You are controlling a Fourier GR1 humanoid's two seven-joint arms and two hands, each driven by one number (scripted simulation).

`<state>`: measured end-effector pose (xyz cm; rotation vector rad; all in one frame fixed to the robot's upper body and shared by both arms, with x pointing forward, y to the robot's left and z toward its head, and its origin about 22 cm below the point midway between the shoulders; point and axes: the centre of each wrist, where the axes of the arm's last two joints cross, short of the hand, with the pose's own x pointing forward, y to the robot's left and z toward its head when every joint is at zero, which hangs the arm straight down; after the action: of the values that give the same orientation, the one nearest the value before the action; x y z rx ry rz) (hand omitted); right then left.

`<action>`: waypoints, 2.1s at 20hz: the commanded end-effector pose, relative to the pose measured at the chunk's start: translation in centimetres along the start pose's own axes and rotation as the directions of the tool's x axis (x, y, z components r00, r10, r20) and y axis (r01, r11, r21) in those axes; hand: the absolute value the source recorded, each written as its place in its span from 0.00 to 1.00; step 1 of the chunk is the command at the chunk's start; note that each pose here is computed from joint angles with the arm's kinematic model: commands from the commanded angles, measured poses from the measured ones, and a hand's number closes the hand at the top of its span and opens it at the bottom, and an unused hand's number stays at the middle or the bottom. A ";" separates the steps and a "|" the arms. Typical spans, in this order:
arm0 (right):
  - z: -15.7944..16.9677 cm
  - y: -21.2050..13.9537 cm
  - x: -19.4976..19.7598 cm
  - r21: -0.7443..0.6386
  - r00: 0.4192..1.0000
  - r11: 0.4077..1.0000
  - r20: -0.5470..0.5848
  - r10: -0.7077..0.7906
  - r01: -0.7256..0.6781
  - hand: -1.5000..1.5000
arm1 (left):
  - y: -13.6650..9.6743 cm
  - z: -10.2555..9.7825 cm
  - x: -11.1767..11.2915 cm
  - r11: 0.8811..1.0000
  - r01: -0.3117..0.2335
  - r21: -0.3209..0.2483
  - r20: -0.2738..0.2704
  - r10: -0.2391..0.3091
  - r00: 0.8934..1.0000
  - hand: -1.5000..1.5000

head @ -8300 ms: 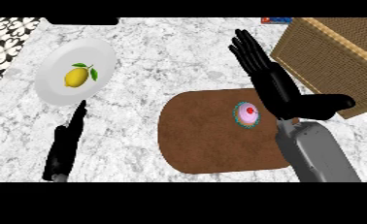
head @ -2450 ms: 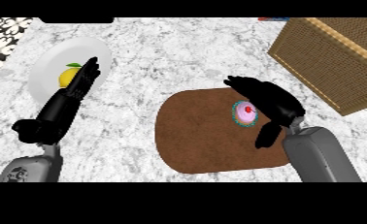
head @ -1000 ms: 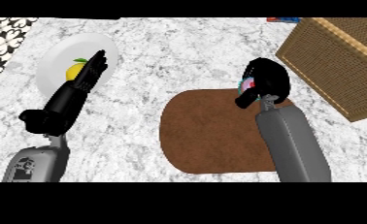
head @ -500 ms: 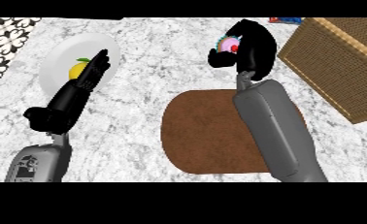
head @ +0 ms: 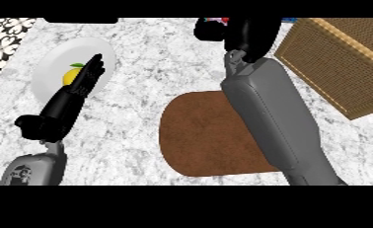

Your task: Pick the cupcake from the cutting board and place it in the basket

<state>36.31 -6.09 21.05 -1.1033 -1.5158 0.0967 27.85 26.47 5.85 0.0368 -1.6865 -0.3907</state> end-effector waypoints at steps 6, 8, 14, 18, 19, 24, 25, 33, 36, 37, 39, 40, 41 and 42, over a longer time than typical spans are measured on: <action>-5.7 -3.5 3.0 -0.138 0.985 0.986 -0.159 0.073 -0.095 1.00 | 0.2 -1.2 -0.6 1.000 0.011 0.017 -0.008 -0.011 1.000 0.50; -6.1 -3.4 1.2 -0.150 0.982 0.986 -0.183 0.050 -0.078 1.00 | -0.8 -0.3 -1.6 1.000 -0.014 0.010 -0.006 0.014 1.000 0.50; -12.4 -4.8 -1.1 -0.278 0.967 0.949 -0.240 0.082 -0.149 1.00 | 0.1 0.1 -0.1 1.000 -0.007 -0.007 0.013 0.007 1.000 0.50; -14.4 -6.7 -2.7 -0.362 0.966 0.924 -0.256 0.026 -0.121 1.00 | 1.2 -0.7 -0.2 1.000 -0.010 -0.005 0.011 0.010 1.000 0.50; -16.0 -8.2 -1.9 -0.398 0.965 0.909 -0.262 0.017 -0.124 1.00 | 0.6 -0.2 -0.2 1.000 -0.008 -0.009 0.031 0.008 0.999 0.50; -17.7 -8.8 -4.8 -0.464 0.959 0.872 -0.283 0.021 -0.156 1.00 | -0.2 0.0 0.8 1.000 0.007 -0.017 0.013 -0.007 1.000 0.50; -18.9 -11.0 -4.6 -0.450 0.949 0.880 -0.315 0.007 -0.156 1.00 | 0.5 0.6 -1.0 1.000 0.006 -0.007 0.005 -0.006 1.000 0.50; -19.8 -10.5 -13.0 -0.403 0.933 0.899 -0.359 0.018 -0.172 1.00 | -0.5 -1.5 -1.1 1.000 0.016 0.007 -0.005 -0.016 1.000 0.50; -19.9 -10.7 -14.7 -0.393 0.938 0.901 -0.343 0.044 -0.186 1.00 | 1.6 -2.3 0.4 1.000 0.015 0.003 0.010 -0.015 1.000 0.50; -20.0 -12.7 -15.9 -0.384 0.934 0.908 -0.356 0.020 -0.166 1.00 | 0.5 -0.4 -0.5 1.000 -0.009 0.000 0.005 0.009 1.000 0.50; -19.9 -11.2 -18.7 -0.448 0.939 0.874 -0.344 0.025 -0.187 1.00 | -0.3 0.0 -0.5 1.000 -0.009 0.000 0.001 0.009 1.000 0.50; -19.8 -11.0 -19.3 -0.450 0.937 0.868 -0.346 0.047 -0.209 1.00 | 0.1 -0.2 -0.8 1.000 0.003 0.002 0.017 -0.003 1.000 0.50; -19.3 -10.7 -19.8 -0.455 0.941 0.867 -0.336 0.044 -0.203 1.00 | 0.8 -0.4 0.9 1.000 -0.007 0.006 0.008 0.007 1.000 0.50; -19.9 -11.1 -20.1 -0.455 0.942 0.863 -0.330 0.064 -0.218 1.00 | -1.3 -0.1 -0.3 1.000 -0.011 -0.002 0.025 0.011 1.000 0.50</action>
<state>43.53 -33.86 20.90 -1.5078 -1.1970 -0.3637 28.30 26.35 5.77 0.0334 -1.6982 -0.3873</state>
